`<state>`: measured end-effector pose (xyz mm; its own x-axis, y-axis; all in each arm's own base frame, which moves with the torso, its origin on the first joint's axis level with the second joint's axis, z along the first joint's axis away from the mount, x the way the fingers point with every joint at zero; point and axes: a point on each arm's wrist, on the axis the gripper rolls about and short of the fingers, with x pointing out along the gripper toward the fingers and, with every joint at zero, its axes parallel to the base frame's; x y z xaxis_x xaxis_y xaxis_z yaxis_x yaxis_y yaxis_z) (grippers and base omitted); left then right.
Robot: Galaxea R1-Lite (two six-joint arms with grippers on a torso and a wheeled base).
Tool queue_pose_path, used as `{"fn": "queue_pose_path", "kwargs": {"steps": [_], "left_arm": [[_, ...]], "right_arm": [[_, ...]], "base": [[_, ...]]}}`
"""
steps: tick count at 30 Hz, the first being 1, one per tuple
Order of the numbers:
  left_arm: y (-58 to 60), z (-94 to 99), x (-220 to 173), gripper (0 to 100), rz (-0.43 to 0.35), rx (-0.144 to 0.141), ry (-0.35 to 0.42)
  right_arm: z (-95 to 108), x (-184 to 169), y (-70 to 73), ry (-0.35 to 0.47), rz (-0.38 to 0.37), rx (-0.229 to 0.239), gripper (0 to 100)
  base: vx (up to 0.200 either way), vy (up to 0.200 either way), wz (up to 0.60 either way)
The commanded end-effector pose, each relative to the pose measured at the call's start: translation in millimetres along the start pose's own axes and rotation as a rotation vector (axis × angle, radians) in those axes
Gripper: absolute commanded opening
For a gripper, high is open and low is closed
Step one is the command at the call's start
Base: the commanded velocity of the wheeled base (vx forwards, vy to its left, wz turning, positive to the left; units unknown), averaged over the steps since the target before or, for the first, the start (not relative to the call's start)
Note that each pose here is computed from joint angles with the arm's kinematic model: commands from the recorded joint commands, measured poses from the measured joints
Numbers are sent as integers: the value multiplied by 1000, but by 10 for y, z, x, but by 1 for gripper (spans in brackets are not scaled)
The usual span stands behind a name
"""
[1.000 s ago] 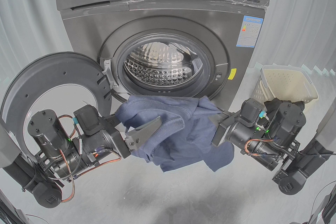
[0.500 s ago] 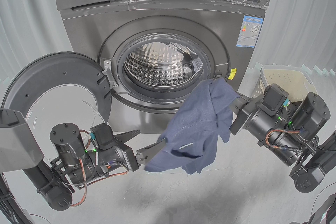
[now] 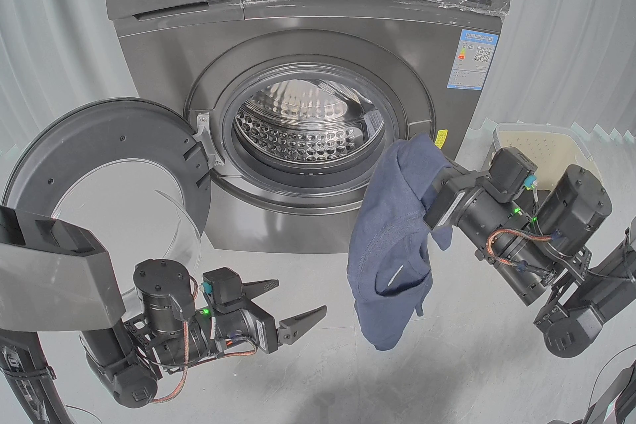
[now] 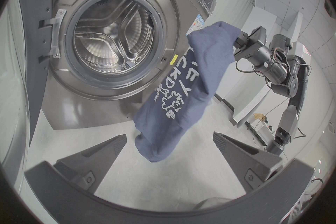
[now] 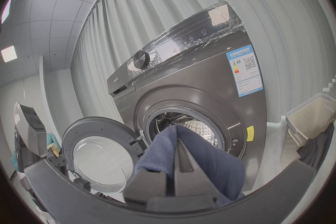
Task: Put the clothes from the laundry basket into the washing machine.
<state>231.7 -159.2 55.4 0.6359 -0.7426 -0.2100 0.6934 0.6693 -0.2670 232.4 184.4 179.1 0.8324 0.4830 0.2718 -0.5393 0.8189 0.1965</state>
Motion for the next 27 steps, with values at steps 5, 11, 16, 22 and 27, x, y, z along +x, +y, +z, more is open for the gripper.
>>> {"fn": "queue_pose_path", "kwargs": {"steps": [5,11,16,22,27], "left_arm": [[-64,-100,-39,100,-15,1,48],[-114,-139,-8,100,-35,12,63],[-161,-125,4,100,-44,19,55],[-200,-175,49,100,-48,21,70],[-191,-219,159,100,-40,23,71]], "right_arm": [[-79,118,-15,7,-38,-3,0],[-42,336,-22,13,-90,-9,0],[-33,445,10,47,-139,-12,0],[-26,630,21,76,-179,20,0],[40,718,64,74,-216,48,0]], "base": [[0,0,0],[0,0,0],[0,0,0],[0,0,0],[0,0,0]]}}
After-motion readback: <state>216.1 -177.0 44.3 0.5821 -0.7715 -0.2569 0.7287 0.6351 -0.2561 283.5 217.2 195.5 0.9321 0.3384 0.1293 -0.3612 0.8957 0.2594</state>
